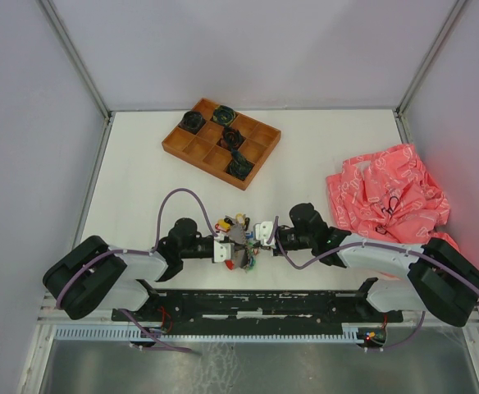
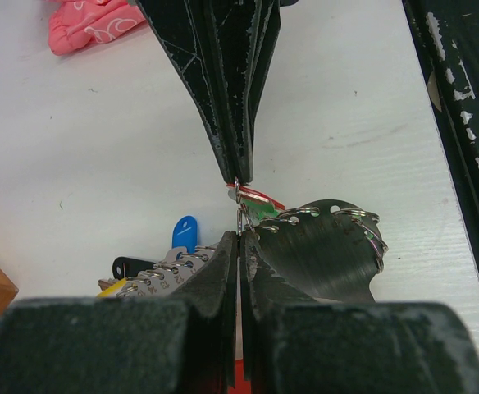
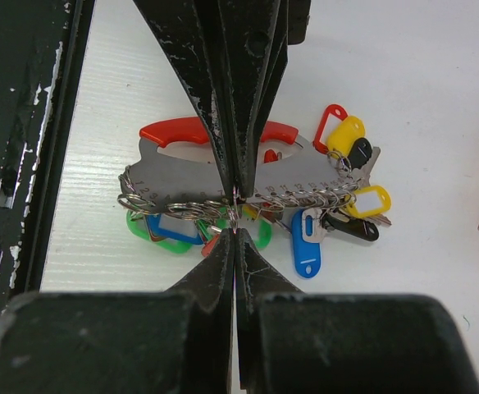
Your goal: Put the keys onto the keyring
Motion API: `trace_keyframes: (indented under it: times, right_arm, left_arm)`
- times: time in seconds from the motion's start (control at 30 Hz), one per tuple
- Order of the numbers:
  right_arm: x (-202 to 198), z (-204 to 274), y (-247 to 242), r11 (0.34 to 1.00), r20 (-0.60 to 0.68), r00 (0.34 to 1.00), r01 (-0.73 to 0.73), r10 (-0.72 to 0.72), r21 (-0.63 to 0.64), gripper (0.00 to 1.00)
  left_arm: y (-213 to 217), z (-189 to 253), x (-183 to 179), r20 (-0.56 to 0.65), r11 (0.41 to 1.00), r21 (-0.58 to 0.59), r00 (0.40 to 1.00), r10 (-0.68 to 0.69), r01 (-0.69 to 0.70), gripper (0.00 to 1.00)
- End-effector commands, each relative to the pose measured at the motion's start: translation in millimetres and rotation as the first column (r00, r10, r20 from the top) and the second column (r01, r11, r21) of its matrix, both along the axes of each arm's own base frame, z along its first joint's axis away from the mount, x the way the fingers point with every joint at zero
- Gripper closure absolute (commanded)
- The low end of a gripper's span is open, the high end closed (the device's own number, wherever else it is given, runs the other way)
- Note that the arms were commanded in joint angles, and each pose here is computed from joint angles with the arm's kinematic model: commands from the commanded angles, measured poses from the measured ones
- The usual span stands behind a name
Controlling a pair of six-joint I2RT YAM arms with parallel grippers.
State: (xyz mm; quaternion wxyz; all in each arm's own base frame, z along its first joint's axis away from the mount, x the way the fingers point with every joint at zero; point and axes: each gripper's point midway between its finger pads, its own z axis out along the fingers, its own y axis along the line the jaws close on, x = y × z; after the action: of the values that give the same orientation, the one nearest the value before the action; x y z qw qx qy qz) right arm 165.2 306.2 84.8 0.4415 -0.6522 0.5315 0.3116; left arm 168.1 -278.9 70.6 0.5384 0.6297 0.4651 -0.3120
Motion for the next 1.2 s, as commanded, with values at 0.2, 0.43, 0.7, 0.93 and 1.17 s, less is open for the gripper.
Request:
trace_keyframes:
  times: [0.2, 0.43, 0.7, 0.93, 1.17]
  right_arm:
    - [4.0, 19.2, 13.2, 0.998, 0.04, 0.999, -0.03, 0.028, 0.048, 0.99]
    - [4.0, 19.1, 14.1, 0.998, 0.042, 0.999, -0.03, 0.029, 0.048, 0.99]
    - [4.3, 19.1, 14.9, 0.998, 0.044, 0.999, -0.032, 0.03, 0.049, 0.99]
    - [7.3, 19.5, 10.8, 0.999, 0.059, 0.998, -0.004, 0.002, 0.04, 0.99]
    - [8.7, 23.3, 8.0, 0.999, 0.076, 0.997, 0.009, -0.013, 0.044, 0.99]
  left_arm:
    - [-11.3, 29.2, 5.8, 0.109, 0.997, -0.065, 0.993, -0.035, 0.043, 0.97]
    - [-11.5, 29.9, 6.2, 0.111, 0.997, -0.066, 0.993, -0.035, 0.043, 0.97]
    - [-12.0, 29.7, 5.9, 0.11, 0.997, -0.065, 0.993, -0.039, 0.046, 0.97]
    - [-12.1, 28.8, 6.0, 0.109, 0.997, -0.062, 0.993, -0.039, 0.046, 0.97]
    - [-11.8, 27.2, 6.7, 0.105, 0.997, -0.057, 0.994, -0.037, 0.043, 0.97]
